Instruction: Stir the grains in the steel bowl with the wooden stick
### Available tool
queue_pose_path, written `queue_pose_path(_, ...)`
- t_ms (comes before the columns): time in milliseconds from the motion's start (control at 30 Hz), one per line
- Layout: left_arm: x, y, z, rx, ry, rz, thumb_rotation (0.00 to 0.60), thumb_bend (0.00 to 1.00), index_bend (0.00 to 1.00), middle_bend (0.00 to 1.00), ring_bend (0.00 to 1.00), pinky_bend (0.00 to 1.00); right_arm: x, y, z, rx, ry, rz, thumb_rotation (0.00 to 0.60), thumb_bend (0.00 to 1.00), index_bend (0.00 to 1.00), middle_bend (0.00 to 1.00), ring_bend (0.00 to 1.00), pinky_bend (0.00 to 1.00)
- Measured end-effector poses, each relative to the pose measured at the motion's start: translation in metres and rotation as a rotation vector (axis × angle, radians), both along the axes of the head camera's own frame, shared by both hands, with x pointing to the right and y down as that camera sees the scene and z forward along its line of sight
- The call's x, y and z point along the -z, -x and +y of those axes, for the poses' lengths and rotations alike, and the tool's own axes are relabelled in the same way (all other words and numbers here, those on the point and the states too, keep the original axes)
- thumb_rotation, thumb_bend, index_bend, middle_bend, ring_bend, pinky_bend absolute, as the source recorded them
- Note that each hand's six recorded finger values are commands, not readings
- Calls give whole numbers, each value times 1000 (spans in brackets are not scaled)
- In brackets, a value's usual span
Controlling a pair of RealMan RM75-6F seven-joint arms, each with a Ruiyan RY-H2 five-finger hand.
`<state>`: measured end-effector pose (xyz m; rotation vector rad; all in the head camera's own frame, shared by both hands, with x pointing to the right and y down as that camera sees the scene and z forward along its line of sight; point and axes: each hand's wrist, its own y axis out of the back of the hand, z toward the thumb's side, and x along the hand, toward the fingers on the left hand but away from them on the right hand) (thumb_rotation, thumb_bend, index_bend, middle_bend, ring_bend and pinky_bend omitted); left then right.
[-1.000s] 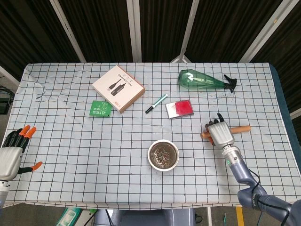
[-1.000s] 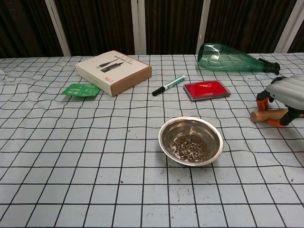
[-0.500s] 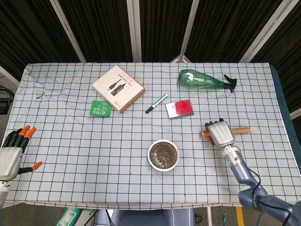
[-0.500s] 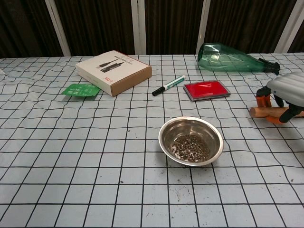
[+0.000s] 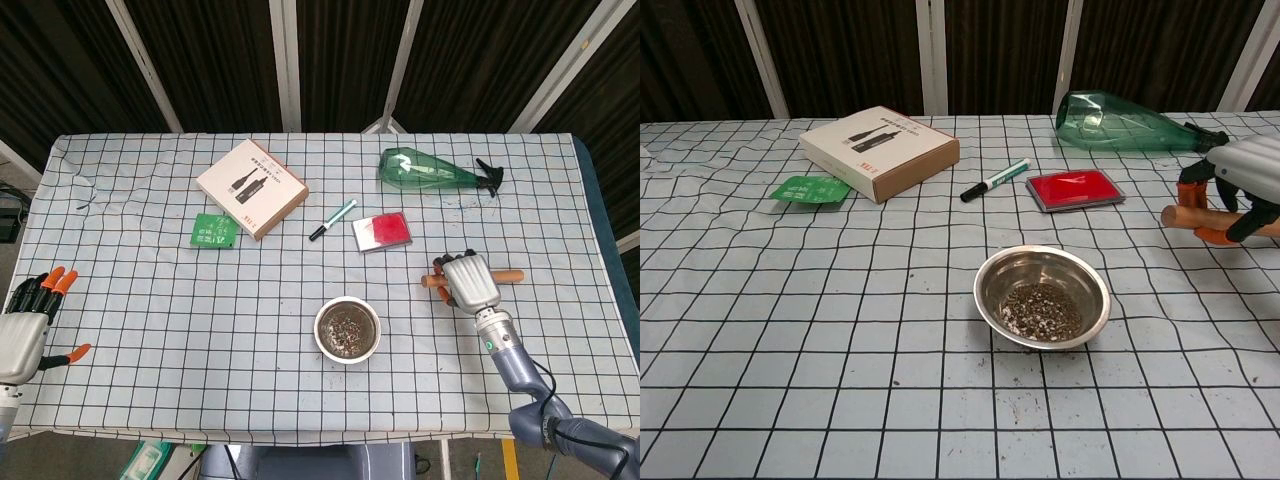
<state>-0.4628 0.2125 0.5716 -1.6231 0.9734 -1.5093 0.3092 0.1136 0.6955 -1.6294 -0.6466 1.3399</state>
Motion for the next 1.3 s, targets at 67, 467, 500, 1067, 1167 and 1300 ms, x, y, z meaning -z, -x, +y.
queue_pose_path(67,0,0,0,0,-1,0,600,69,0,0,0,0,3,0,-2,-13,-4,-17,600,474,808,574,590,429)
queue_pose_path(467,0,0,0,2,-4,1,600,69,0,0,0,0,29,-3,-14,-187,-2,-224,600,482,825,589,607,457)
queue_pose_path(500,0,0,0,2,-4,1,600,68,0,0,0,0,32,-4,-15,-208,-2,-248,600,482,826,590,608,461)
queue_pose_path(1067,0,1,1,6,-5,2,600,69,0,0,0,0,73,-21,-33,-494,-13,-612,600,483,836,612,656,574)
queue_pose_path(1167,0,0,1,7,-5,2,600,69,0,0,0,0,77,-26,-32,-512,-28,-647,600,483,840,614,664,574)
queue_pose_path(1300,0,0,1,9,-5,2,600,69,0,0,0,0,79,-30,-29,-524,-36,-680,600,483,841,621,686,591)
